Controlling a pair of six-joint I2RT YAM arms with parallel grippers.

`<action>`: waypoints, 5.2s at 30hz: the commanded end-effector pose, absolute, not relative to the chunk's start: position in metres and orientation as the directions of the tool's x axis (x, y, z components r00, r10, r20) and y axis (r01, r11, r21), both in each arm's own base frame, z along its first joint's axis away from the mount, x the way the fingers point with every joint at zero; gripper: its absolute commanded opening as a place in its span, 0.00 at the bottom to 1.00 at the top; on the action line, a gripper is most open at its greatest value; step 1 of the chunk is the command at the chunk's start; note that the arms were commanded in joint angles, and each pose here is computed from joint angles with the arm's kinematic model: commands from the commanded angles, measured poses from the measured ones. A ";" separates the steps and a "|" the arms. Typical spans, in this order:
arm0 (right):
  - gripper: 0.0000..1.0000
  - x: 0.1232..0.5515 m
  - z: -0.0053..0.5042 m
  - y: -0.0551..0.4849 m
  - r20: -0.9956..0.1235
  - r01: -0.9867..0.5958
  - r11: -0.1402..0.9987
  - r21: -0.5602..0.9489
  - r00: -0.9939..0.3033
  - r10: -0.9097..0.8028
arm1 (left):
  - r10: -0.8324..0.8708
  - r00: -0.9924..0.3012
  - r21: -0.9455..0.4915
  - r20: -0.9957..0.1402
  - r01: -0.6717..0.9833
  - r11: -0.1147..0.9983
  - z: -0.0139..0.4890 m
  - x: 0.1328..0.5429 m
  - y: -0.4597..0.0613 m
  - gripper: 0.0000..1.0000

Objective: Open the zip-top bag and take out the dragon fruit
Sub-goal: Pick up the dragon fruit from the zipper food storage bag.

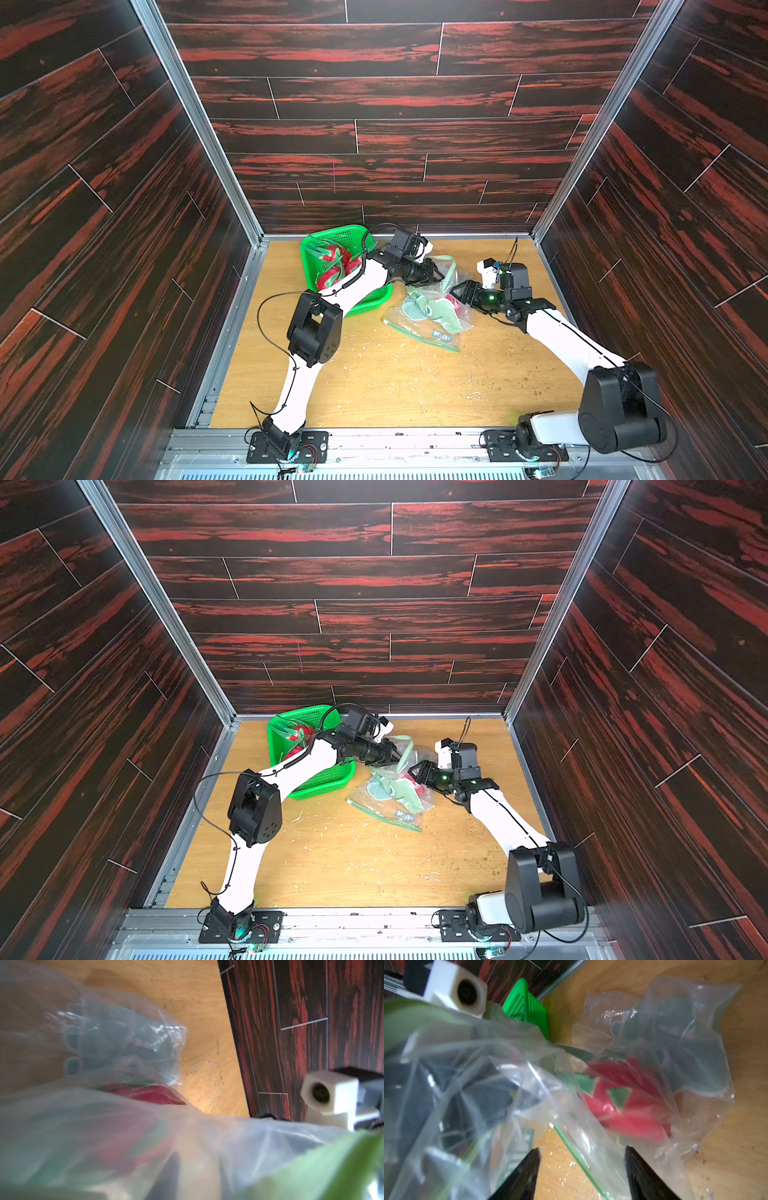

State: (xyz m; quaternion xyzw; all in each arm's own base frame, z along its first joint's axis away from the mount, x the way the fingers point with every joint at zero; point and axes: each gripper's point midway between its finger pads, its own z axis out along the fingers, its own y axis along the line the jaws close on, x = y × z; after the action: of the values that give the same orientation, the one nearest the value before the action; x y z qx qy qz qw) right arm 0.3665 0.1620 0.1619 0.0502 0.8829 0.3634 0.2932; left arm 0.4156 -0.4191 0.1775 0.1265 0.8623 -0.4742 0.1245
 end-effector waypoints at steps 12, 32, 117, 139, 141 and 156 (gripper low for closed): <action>0.03 0.378 0.145 0.150 -0.550 -0.144 0.802 0.580 -0.796 0.255 | 0.164 -0.927 -0.718 -0.337 0.366 0.593 0.184 0.404 -0.400 0.36; 0.00 0.361 0.156 0.151 -0.599 -0.216 0.791 0.573 -0.769 0.224 | -0.005 -0.949 -0.628 -0.315 0.204 0.751 0.165 0.444 -0.378 0.35; 0.70 0.366 0.228 0.136 -0.171 -0.107 0.161 0.981 -0.868 0.467 | 0.458 -0.261 -0.181 -0.850 0.961 0.211 0.354 0.317 -0.389 0.00; 0.73 0.366 0.229 0.163 -0.087 -0.060 0.077 0.995 -0.910 0.405 | 0.434 -0.205 -0.147 -0.877 0.976 0.164 0.364 0.309 -0.399 0.00; 0.66 0.367 0.232 0.163 -0.091 -0.069 0.069 0.995 -0.908 0.408 | 0.434 -0.204 -0.147 -0.877 0.976 0.163 0.364 0.309 -0.400 0.00; 0.00 0.372 0.223 0.151 -0.095 -0.056 0.099 0.993 -0.889 0.448 | 0.435 -0.189 -0.098 -0.881 0.970 0.223 0.374 0.312 -0.391 0.00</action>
State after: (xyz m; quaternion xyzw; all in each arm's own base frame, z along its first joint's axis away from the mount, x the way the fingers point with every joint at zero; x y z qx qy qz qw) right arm 0.3692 0.1565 0.2267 0.1347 0.7094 0.6668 0.1845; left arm 0.3193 -0.3962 0.3166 0.5018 0.7272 -0.3572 0.3029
